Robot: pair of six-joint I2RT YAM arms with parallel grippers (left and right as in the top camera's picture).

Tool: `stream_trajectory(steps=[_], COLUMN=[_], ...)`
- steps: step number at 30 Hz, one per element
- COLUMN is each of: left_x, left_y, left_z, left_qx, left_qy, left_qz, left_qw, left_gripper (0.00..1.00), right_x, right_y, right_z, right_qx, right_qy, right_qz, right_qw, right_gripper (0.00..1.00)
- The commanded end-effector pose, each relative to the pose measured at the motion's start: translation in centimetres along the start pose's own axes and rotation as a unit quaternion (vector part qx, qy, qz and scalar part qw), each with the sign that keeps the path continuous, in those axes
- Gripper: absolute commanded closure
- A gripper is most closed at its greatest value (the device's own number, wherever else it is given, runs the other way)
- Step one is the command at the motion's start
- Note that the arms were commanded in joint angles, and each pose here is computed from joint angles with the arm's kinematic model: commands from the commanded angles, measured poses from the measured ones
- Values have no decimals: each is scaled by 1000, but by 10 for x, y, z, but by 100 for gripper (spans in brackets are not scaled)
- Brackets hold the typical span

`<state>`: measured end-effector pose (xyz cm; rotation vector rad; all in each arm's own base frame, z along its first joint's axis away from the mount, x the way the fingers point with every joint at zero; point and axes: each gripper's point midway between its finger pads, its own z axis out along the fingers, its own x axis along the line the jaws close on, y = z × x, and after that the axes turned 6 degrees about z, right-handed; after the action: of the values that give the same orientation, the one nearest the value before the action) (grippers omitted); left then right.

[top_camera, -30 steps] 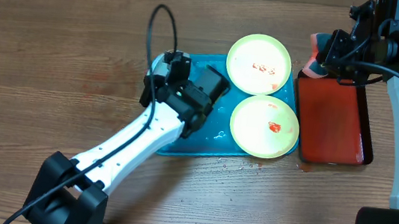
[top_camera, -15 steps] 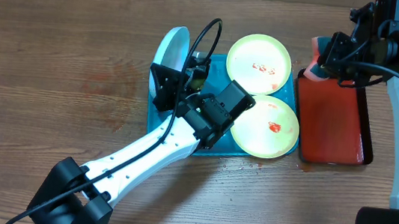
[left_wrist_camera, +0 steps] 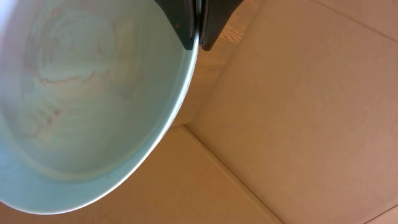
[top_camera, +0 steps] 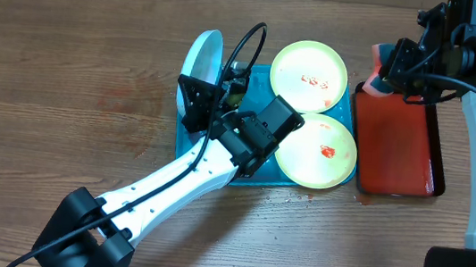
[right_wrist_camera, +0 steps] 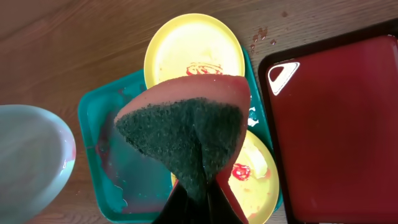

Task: Clean dirty plates on tray and stack at the side
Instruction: 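Lift the white plate with the left gripper and tilt it up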

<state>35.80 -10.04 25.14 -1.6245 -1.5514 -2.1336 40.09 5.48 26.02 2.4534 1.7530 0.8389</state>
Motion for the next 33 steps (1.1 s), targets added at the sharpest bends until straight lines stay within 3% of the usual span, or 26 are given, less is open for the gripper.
stream_trajectory(steps=[1,7,17,33], left_x=[-2,-37,-81,-80], left_y=[8,-6,-28,-36], left_z=[-3,-9,-13,6], left_qx=[4,41,117,146], left_qy=[-30,-135,-276,-279], left_qz=[-29,-24,-41,-56], left_qw=[999,990,953,947], left_gripper=[96,96,96,96], right_x=[1,0,-2,-3], right_y=[3,0,1,-2], right_z=[-4,-4,-4,-4], right_qx=[-9,-4,-7,0], right_qy=[0,-2,-9,-12], right_qz=[-5,-4,-5,-3], right_qw=[1000,1000,1000,1000], right_gripper=[96,96,96,96])
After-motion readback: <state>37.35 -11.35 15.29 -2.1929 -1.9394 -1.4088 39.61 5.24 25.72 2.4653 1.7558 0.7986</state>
